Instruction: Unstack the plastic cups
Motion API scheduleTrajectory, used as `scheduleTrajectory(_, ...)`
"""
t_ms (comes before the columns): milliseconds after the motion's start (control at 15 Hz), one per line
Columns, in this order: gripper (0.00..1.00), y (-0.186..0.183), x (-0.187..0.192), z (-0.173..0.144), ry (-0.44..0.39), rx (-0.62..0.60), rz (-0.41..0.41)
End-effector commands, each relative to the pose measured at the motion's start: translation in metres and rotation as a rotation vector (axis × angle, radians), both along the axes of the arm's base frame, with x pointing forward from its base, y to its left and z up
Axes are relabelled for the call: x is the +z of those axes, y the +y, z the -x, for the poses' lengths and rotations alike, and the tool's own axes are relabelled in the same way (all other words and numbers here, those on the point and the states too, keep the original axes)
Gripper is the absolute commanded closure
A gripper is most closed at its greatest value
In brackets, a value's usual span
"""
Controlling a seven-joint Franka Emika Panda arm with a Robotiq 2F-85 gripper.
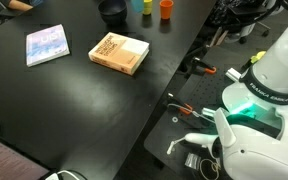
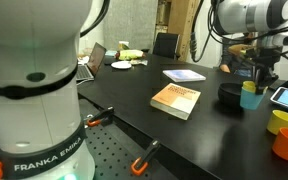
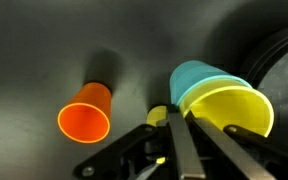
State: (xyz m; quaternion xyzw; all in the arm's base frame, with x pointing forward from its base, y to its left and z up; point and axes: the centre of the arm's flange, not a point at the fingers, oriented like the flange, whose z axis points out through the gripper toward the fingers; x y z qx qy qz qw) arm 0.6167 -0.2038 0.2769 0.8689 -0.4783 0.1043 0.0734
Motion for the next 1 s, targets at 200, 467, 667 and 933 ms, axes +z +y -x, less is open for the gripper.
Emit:
scheduleTrajectory(200,0.98,-0.015,-0.039,0.016,0.033,-0.036,-0.051)
scheduleTrajectory(467,0.98,-0.023,-0.059,0.018,0.032,-0.049,-0.093)
scheduleTrajectory(667,0.98,-0.026,-0.067,0.019,0.034,-0.055,-0.103)
scheduleTrajectory(933,0.67,-0.026,-0.070,0.019,0.033,-0.060,-0.114)
